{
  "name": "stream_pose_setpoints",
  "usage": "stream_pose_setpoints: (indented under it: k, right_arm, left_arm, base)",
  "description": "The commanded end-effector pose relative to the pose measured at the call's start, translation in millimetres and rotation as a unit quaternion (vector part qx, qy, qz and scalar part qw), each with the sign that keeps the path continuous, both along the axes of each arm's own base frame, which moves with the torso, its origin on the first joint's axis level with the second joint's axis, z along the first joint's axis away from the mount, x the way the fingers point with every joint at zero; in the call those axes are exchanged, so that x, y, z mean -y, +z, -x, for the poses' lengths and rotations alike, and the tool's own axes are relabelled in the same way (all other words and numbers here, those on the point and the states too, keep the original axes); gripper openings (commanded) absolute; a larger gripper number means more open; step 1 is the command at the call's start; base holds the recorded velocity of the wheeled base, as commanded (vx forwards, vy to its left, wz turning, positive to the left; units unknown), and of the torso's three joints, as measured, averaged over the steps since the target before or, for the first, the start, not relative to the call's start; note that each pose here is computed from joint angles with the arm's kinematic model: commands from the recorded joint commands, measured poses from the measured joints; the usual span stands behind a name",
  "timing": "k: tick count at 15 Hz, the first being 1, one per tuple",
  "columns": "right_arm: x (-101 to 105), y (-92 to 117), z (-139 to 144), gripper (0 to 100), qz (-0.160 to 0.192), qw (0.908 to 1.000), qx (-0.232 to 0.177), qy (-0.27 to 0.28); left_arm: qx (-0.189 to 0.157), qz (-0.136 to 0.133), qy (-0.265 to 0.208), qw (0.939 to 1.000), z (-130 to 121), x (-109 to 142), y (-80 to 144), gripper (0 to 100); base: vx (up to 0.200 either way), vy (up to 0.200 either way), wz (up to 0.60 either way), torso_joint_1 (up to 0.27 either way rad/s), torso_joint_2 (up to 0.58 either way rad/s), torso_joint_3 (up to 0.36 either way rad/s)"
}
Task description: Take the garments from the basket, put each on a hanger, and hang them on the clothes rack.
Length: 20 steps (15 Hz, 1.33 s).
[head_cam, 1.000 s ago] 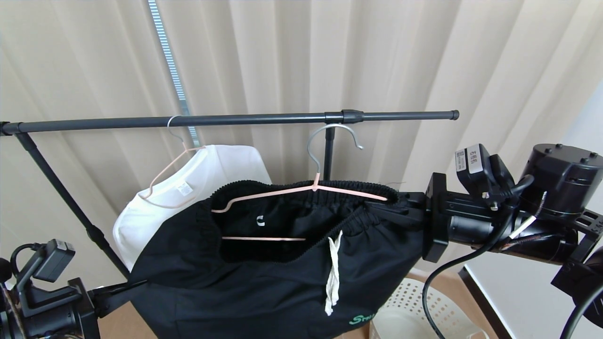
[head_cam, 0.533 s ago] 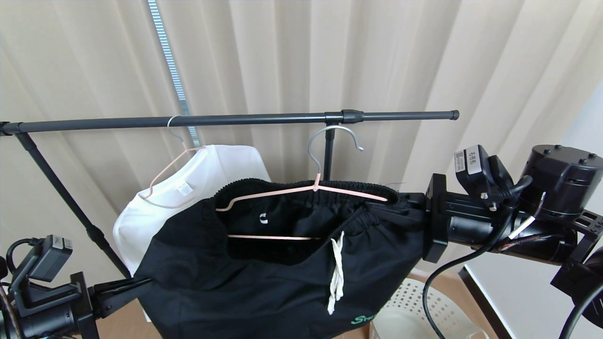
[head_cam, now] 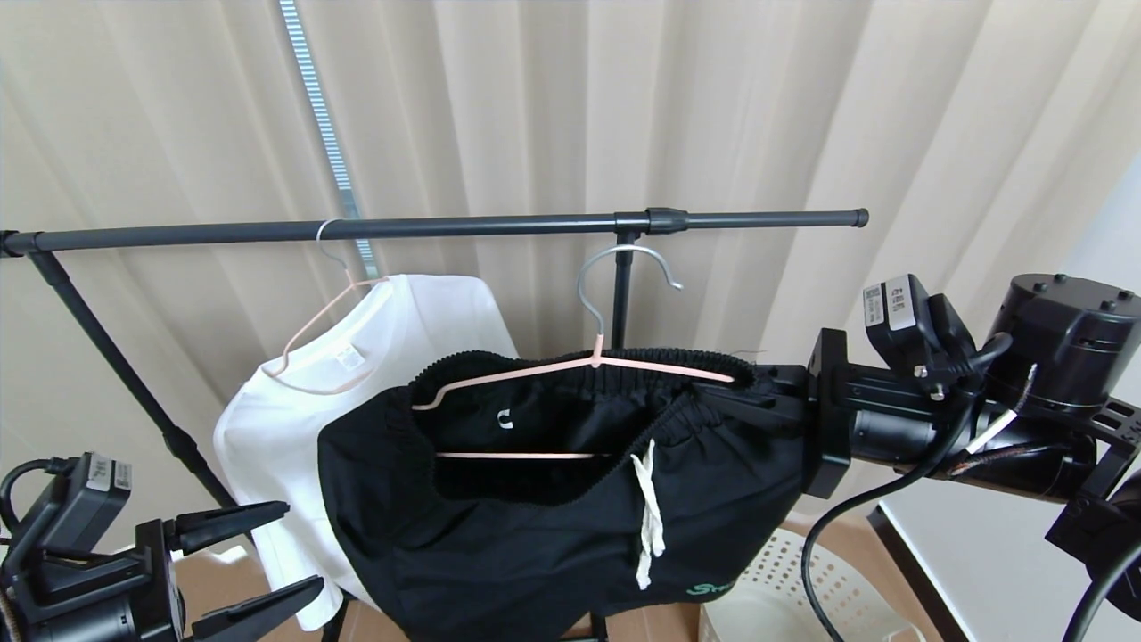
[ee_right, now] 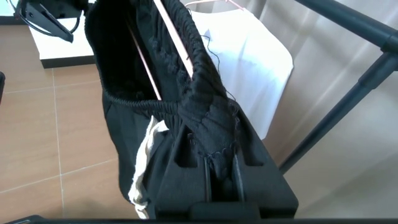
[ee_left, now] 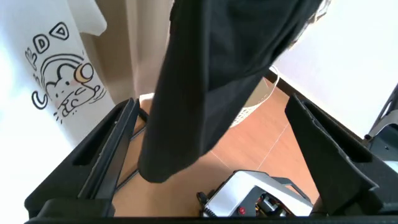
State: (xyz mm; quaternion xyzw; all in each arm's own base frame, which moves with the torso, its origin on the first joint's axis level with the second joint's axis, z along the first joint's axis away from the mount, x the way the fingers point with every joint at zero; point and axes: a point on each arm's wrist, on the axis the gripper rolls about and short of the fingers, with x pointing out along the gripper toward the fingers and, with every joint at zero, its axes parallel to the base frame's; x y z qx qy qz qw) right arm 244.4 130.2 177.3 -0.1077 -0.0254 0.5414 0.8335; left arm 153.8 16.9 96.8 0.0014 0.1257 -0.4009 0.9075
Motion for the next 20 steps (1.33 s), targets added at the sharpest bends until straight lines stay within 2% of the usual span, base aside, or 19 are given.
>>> stream_pose_setpoints:
  k: [1, 4, 6, 10, 12, 14, 15, 17, 18, 20]
  right_arm:
    - [-0.3, -1.4, -0.3, 0, 0.001, 1.0000, -0.002, 0.000]
    - [-1.8, -5.7, -2.5, 0, 0.004, 0.9999, -0.009, 0.003]
    - [-2.4, -8.6, -3.7, 0, 0.007, 0.9999, -0.013, 0.004]
    - [-9.7, -18.5, -2.1, 0, 0.015, 0.9992, -0.028, 0.025]
    - [-12.9, -20.1, 0.2, 0, 0.018, 0.9990, -0.027, 0.033]
    - [-14.7, -20.4, 1.5, 0, 0.019, 0.9988, -0.026, 0.037]
    - [-16.1, -20.4, 2.4, 0, 0.019, 0.9987, -0.026, 0.040]
    - [-16.1, -21.1, 3.4, 0, 0.020, 0.9986, -0.026, 0.040]
    - [-15.9, -21.0, 3.8, 0, 0.020, 0.9986, -0.026, 0.040]
    - [-15.5, -20.5, 4.4, 0, 0.021, 0.9987, -0.024, 0.041]
  left_arm:
    - [0.046, -0.007, -0.009, 0.9989, 7.2, 4.9, 16.3, 100]
    - [0.071, 0.027, -0.023, 0.9969, 15.9, 14.3, 43.9, 100]
    - [0.073, 0.031, -0.023, 0.9966, 12.9, 14.0, 50.6, 100]
    - [0.028, 0.038, -0.067, 0.9967, 0.4, 27.6, 85.6, 100]
    - [0.021, 0.027, -0.076, 0.9965, -3.1, 34.9, 100.5, 100]
    - [0.016, -0.015, -0.075, 0.9969, -6.3, 50.9, 112.5, 100]
    - [0.017, -0.049, -0.089, 0.9947, -6.9, 65.4, 114.2, 100]
    - [0.025, -0.074, -0.124, 0.9893, -13.2, 77.0, 109.6, 100]
    - [0.033, -0.094, -0.140, 0.9851, -20.9, 81.4, 103.3, 100]
    - [0.043, -0.122, -0.155, 0.9794, -34.1, 85.1, 93.9, 100]
  base:
    - [0.000, 0.000, 0.00, 0.000, 0.00, 0.000]
    - [0.000, 0.000, 0.00, 0.000, 0.00, 0.000]
    - [0.000, 0.000, 0.00, 0.000, 0.00, 0.000]
    - [0.000, 0.000, 0.00, 0.000, 0.00, 0.000]
    - [0.000, 0.000, 0.00, 0.000, 0.00, 0.000]
    - [0.000, 0.000, 0.00, 0.000, 0.00, 0.000]
    - [0.000, 0.000, 0.00, 0.000, 0.00, 0.000]
    - [0.000, 0.000, 0.00, 0.000, 0.00, 0.000]
    - [0.000, 0.000, 0.00, 0.000, 0.00, 0.000]
    - [0.000, 0.000, 0.00, 0.000, 0.00, 0.000]
